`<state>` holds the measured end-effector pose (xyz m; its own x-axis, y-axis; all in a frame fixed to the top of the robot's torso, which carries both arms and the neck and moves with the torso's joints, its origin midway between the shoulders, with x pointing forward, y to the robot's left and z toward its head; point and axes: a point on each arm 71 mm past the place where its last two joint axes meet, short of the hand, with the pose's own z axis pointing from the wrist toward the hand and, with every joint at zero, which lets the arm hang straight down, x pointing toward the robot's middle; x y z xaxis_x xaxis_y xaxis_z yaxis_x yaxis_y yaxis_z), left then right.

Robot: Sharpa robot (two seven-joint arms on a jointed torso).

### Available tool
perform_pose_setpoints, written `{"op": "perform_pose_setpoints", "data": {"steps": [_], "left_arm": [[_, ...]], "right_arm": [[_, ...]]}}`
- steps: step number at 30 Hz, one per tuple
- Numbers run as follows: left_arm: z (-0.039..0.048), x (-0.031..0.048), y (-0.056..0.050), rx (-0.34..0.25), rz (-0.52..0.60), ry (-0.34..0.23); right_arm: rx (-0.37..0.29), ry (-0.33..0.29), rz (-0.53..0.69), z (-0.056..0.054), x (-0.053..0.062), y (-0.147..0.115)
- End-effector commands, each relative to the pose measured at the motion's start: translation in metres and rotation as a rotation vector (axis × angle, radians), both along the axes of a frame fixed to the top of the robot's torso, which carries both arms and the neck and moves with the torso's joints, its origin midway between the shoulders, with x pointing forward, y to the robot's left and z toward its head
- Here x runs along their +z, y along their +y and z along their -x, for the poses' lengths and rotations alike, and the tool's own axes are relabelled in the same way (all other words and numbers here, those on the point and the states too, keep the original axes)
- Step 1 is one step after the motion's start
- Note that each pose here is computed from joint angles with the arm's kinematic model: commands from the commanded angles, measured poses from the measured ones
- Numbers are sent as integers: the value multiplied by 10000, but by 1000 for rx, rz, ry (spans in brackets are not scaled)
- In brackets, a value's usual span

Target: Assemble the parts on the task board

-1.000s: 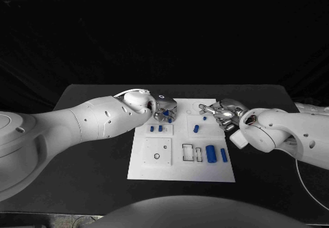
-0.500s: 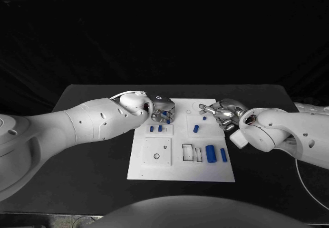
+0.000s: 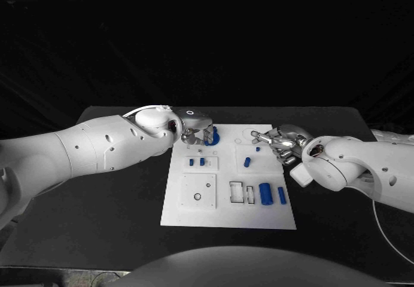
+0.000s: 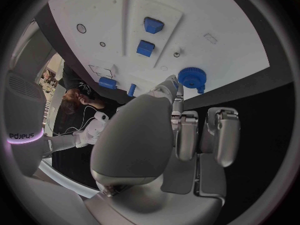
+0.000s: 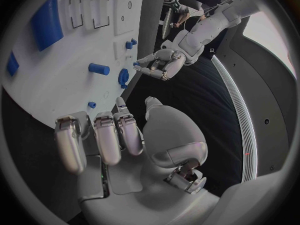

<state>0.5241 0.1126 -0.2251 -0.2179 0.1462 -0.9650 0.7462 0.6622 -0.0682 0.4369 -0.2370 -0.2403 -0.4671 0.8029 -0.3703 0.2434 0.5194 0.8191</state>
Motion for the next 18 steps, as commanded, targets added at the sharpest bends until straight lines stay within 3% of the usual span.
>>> {"op": "perform_pose_setpoints", "data": {"steps": [1,11,18], "left_arm": [[-6,56,29,12,7,-22],[-19,63,210,53,-20,-8],[-15,38,272,64,-39,12]], "right_arm": [[14,8,-2,5,-8,13],[16,9,-1,1,-13,24],[15,11,0,2,-14,19]]}}
